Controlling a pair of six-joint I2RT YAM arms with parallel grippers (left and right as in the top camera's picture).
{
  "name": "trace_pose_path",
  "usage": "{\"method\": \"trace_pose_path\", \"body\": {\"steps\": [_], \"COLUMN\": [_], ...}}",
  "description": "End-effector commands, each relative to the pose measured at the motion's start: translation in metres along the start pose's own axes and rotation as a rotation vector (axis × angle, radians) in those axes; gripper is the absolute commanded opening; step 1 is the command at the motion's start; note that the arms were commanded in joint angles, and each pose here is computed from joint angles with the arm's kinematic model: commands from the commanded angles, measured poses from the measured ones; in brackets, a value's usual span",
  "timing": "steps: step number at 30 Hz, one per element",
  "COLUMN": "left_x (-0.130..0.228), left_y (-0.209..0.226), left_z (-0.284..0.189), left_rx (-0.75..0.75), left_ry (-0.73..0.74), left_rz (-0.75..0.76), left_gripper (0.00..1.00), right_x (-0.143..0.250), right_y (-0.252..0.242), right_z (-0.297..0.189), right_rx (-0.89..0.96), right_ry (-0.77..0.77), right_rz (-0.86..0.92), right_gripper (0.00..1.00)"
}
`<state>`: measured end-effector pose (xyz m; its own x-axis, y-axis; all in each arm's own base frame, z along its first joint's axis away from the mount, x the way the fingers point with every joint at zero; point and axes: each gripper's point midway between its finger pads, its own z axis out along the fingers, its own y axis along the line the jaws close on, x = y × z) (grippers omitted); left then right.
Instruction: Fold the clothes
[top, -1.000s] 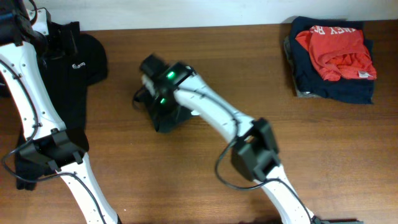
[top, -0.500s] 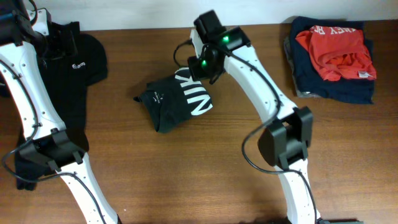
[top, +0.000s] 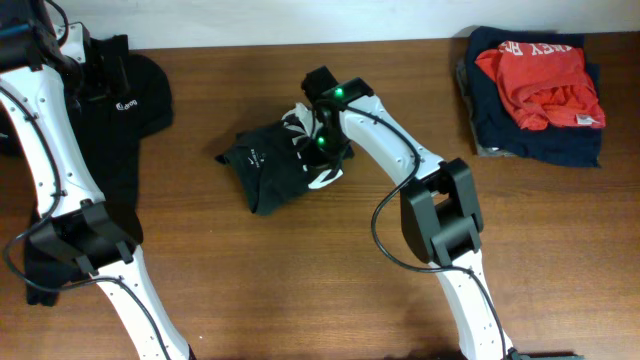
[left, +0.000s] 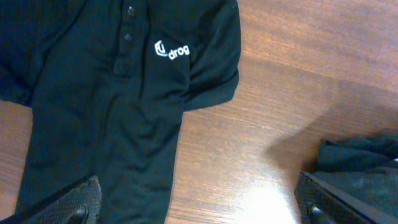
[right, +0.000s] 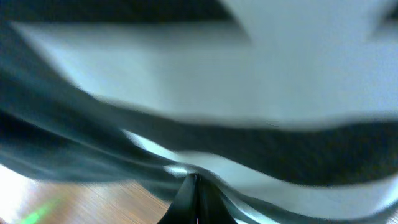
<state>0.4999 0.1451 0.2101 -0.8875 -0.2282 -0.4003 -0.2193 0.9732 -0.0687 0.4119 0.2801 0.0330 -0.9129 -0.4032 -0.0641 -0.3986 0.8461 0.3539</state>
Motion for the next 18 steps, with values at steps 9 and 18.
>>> {"method": "trace_pose_path", "body": {"steps": [9, 18], "left_x": [-0.003, -0.007], "left_y": [-0.007, -0.021], "left_z": [0.008, 0.009], "left_rx": [0.022, 0.032], "left_ry": [-0.003, -0.016], "left_rz": [-0.002, 0.024], "left_gripper": [0.99, 0.99], "right_x": [0.004, -0.047], "right_y": [-0.121, -0.181], "right_z": [0.018, -0.017], "right_rx": [0.053, 0.164], "right_ry": [0.014, -0.222], "right_rz": [0.033, 0.011], "right_gripper": [0.04, 0.04]}}
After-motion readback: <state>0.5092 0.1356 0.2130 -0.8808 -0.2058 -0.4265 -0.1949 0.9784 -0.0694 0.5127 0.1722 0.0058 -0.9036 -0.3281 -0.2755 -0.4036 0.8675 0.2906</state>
